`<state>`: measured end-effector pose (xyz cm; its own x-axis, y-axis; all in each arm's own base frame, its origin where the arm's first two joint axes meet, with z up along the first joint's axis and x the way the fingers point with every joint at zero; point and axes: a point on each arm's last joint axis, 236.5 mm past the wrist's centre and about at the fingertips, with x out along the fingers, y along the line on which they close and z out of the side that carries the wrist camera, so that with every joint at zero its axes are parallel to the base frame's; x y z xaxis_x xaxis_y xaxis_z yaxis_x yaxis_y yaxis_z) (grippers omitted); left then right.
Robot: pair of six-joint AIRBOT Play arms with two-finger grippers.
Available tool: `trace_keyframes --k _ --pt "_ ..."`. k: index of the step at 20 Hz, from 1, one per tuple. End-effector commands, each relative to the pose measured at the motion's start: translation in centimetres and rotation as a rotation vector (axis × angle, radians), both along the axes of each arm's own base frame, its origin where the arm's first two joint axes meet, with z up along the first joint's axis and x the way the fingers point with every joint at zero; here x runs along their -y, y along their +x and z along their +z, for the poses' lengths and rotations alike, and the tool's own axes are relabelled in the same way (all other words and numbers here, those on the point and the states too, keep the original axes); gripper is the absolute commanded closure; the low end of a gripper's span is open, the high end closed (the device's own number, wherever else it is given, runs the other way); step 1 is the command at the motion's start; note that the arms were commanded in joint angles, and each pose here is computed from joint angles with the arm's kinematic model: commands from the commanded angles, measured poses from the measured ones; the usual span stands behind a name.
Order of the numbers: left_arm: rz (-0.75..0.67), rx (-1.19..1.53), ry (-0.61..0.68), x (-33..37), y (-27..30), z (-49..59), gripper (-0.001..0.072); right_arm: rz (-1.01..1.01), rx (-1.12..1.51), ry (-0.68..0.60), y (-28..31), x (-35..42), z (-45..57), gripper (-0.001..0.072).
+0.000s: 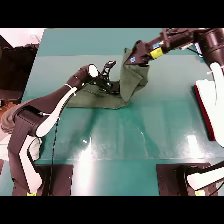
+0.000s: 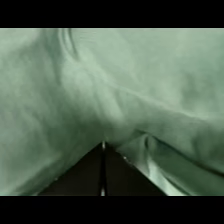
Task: Fold the shirts.
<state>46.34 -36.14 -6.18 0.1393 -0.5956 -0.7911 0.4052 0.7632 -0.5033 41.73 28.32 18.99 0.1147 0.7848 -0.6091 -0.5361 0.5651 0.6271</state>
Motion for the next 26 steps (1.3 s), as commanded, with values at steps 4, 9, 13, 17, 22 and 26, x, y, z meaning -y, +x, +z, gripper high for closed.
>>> trace_keyframes --k 4,9,13,17,22,26 --pt "0.048 0.082 0.057 -7.0 3.2 5.4 0.0683 0.005 -0.002 0.001 0.2 -3.1 -2.1 0.0695" --pt "0.160 0.179 0.070 -18.2 5.3 13.5 0.0682 0.039 0.033 0.025 -0.1 -5.8 -2.3 0.0695" --pt "0.254 0.200 0.086 -25.6 4.6 17.6 0.0681 0.070 0.079 0.055 -0.6 -10.6 -3.4 0.0695" --pt "0.310 0.207 0.096 -29.5 3.5 19.8 0.0682 0.132 0.121 0.131 -1.4 -17.3 -6.6 0.0693" --pt "0.311 0.207 0.087 -29.6 3.1 20.5 0.0682 0.091 0.263 0.303 0.0 -26.7 -8.3 0.0384" --pt "0.306 0.197 0.108 -30.0 2.8 20.2 0.0682 0.139 0.231 0.428 -2.6 -27.7 -7.1 0.0079"
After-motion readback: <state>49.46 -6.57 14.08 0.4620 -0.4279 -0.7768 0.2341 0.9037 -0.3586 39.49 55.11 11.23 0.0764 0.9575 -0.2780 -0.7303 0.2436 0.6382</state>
